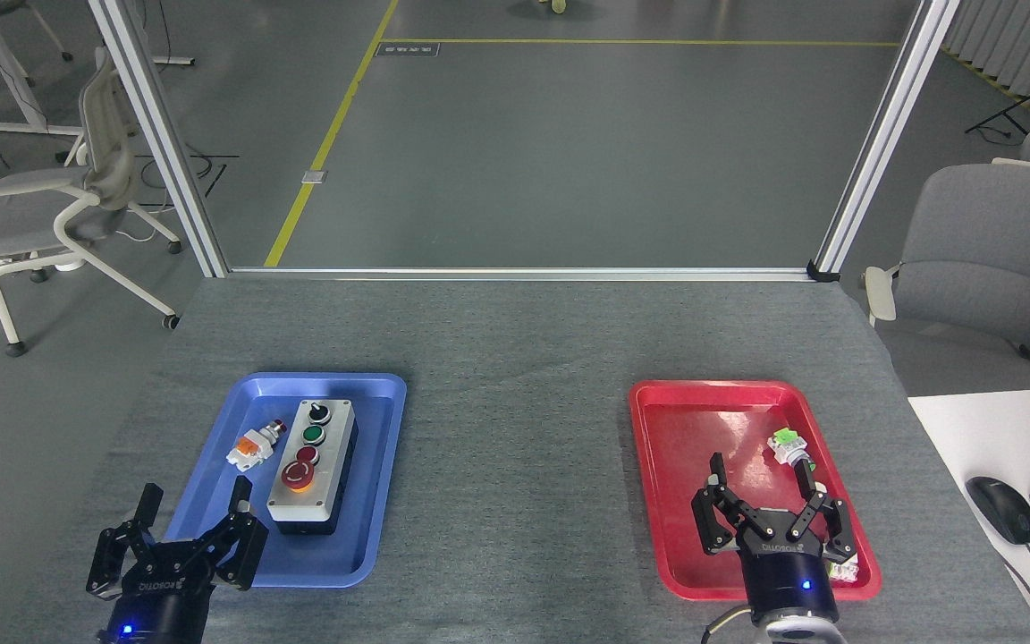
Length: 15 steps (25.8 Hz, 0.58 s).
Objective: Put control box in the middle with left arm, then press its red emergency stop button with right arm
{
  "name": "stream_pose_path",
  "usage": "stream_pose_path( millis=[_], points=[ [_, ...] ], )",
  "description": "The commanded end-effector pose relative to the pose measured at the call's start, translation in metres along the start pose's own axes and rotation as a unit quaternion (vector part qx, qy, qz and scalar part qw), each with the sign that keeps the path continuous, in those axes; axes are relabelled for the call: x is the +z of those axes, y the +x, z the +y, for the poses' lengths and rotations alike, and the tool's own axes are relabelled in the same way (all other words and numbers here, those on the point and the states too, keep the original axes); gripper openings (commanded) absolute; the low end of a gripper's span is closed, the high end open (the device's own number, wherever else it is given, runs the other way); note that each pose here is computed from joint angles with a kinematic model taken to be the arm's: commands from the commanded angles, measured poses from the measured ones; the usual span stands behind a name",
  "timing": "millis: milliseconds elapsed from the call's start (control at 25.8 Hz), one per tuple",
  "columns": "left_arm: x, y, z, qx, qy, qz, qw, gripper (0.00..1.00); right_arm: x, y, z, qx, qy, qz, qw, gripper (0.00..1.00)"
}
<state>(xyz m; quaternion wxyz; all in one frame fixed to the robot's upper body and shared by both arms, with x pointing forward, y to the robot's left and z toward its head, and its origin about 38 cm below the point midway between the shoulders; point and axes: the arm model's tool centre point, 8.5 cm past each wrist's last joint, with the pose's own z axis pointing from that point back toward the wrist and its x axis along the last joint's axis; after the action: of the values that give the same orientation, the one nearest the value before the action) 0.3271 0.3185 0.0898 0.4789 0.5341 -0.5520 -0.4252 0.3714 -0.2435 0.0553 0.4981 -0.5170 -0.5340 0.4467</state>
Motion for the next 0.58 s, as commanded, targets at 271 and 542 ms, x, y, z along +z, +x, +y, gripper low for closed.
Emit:
stream_pose_path(
  millis=[271,542],
  points=[
    [0.004,0.002,-0.004,0.0,-0.008,0.005,1.0,1.0,-0.004,-0.008,0.005,-0.004,0.014,-0.049,0.999,0.98],
    [0.004,-0.003,-0.006,0.005,-0.01,0.012,1.0,1.0,-0.002,-0.008,0.008,0.017,0.015,-0.043,0.999,0.98]
  ],
)
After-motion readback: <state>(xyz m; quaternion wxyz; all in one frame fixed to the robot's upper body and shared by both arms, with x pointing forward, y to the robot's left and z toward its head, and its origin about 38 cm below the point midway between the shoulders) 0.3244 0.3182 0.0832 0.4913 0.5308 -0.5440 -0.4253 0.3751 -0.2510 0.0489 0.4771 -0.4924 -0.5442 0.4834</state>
